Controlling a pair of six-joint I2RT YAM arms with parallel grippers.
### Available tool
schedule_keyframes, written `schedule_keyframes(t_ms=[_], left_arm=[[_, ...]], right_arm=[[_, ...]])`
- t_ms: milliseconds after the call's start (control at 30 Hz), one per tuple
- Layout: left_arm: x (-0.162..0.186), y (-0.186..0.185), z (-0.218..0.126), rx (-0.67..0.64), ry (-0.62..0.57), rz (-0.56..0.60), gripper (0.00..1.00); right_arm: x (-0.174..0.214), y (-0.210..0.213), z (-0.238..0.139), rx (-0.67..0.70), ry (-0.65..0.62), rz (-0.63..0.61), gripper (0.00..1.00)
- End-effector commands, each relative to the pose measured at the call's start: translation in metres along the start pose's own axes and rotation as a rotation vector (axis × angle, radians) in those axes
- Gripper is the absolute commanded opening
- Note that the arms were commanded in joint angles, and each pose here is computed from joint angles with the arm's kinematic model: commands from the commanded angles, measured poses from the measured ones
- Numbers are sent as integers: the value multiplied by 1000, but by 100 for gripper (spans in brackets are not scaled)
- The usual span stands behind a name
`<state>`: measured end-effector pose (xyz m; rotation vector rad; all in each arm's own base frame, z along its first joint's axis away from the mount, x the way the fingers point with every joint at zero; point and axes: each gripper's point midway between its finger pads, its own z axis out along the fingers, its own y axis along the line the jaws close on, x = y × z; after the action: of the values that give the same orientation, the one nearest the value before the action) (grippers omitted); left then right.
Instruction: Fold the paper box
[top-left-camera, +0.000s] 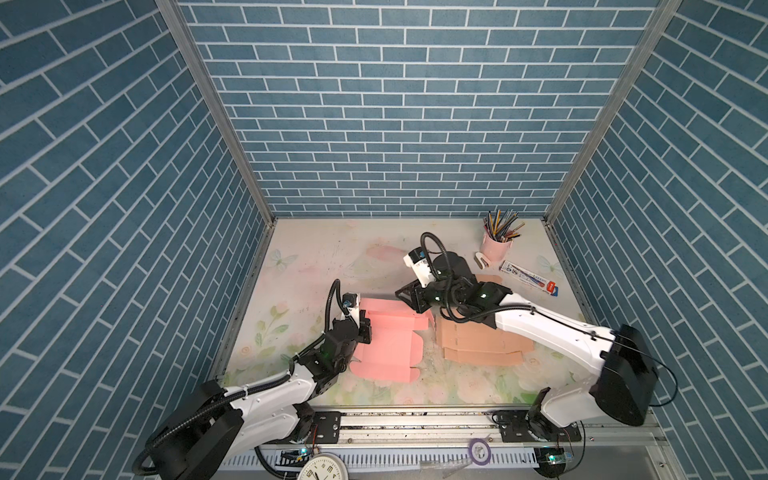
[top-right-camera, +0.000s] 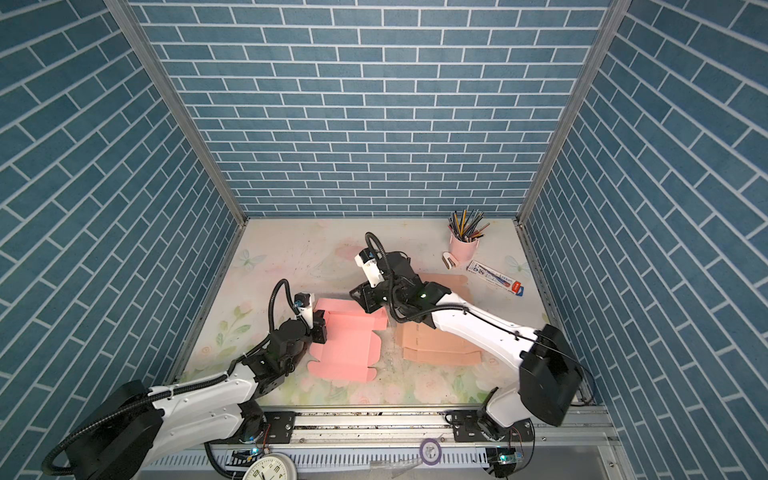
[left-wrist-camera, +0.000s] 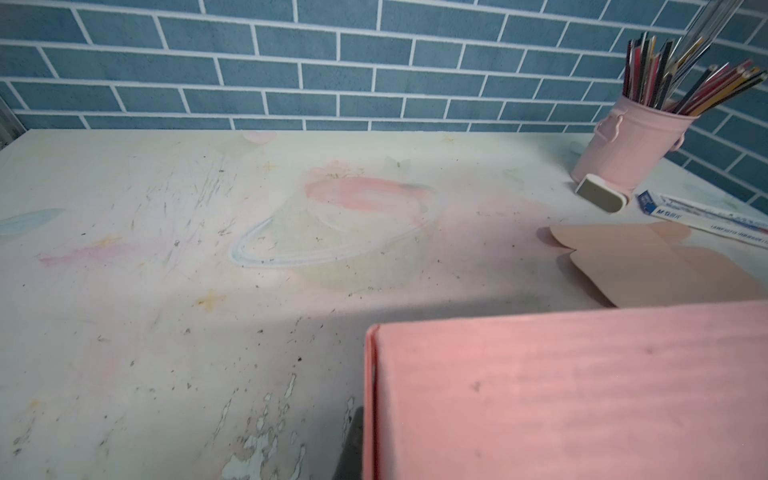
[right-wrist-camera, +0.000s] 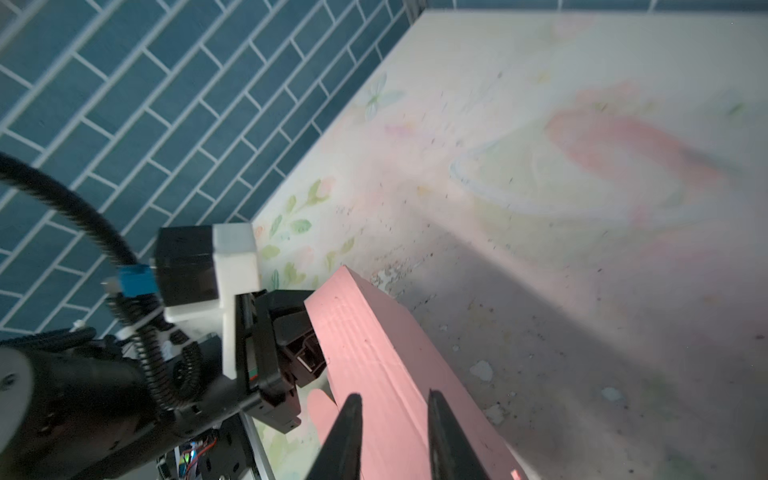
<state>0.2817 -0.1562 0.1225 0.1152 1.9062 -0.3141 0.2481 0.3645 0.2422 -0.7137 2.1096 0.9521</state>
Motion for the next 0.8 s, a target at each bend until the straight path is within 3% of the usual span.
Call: schedule_keyframes(t_ms=[0,333,567,767], left_arm=[[-18,-5,2,37,4,-51,1],[-45,6,6,-59,127,-134,0],[-44,15,2,-86,160,-154,0],[-39,21,1,-108,170,-161,0]], right_arm=[[-24,-15,-32,139,-93,-29,24],[-34,-29,-76,293,-105,-100,0],[-40,-27,-77,328,-111,-108,0],[-37,-20,-57,328,-75,-119,0]])
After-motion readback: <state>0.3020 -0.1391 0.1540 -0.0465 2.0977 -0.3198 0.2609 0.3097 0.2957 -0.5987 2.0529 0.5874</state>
